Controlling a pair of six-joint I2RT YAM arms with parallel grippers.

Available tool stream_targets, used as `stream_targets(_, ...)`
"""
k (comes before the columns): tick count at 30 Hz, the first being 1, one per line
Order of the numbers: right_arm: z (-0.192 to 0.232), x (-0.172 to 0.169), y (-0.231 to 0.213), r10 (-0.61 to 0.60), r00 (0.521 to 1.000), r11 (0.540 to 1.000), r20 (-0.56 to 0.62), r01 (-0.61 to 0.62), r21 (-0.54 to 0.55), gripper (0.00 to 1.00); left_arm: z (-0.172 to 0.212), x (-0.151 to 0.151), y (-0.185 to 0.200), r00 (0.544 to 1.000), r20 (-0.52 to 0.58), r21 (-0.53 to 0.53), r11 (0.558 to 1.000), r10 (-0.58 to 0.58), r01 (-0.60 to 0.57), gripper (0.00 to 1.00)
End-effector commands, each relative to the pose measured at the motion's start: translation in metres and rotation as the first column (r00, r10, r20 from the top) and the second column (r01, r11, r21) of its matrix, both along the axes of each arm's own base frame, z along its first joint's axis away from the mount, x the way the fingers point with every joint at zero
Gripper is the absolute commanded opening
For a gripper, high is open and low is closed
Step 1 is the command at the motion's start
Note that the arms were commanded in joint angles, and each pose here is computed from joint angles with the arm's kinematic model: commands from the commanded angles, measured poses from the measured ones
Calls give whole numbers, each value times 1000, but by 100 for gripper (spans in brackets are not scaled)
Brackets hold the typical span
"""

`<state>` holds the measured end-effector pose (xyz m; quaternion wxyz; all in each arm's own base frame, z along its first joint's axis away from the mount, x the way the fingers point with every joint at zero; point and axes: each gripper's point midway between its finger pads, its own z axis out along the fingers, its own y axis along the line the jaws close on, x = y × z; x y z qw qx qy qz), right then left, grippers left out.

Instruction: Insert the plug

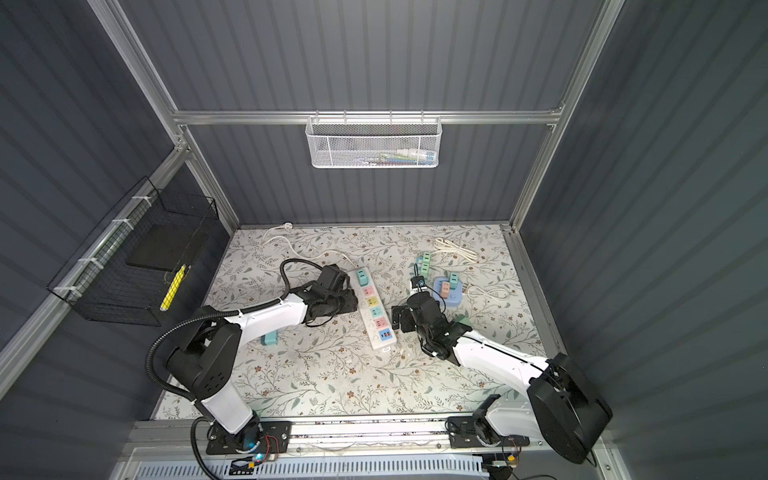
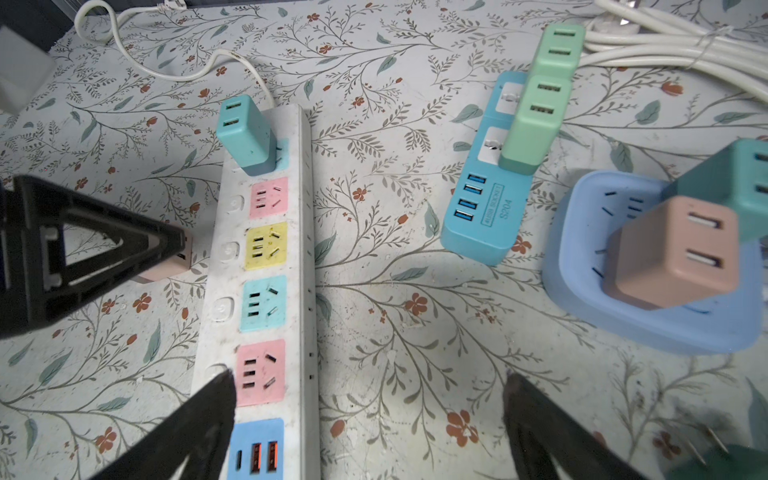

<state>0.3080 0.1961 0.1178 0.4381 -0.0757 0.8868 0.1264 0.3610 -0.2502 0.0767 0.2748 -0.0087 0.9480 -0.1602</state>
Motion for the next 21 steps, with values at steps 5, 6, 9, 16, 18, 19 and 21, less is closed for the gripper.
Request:
stream_targets(5, 11, 3, 0, -3, 1000, 1000, 25, 3, -9, 99, 22, 25, 31, 998, 66, 192, 981, -14, 1, 65)
stream_targets(6, 12, 3, 0, -3, 1000, 1000, 27, 3, -8, 99, 17, 26, 36, 999, 47, 212, 977, -20, 10, 66)
stream_targets(9, 14, 2, 0, -1, 1000, 1000, 31, 1, -6, 99, 3, 29, 49, 999, -20, 249, 967, -45, 48, 68)
stream_targets(16, 11, 3, -1, -8, 1000, 1000, 30, 8, -11, 99, -15, 23, 48, 991, -95, 197, 974, -91, 108, 69)
stream_targets(18, 8, 4, 0, -8, 1000, 1000, 26, 8, -11, 99, -22, 19, 48, 988, -118, 199, 972, -102, 124, 69)
stream_targets(19, 9, 4, 1, -5, 1000, 1000, 26, 5, -9, 99, -25, 17, 48, 986, -130, 202, 970, -108, 133, 69)
stream_targets(21, 7, 4, 4, 2, 1000, 1000, 18, -1, -7, 99, -31, 14, 49, 980, -156, 217, 964, -122, 154, 70)
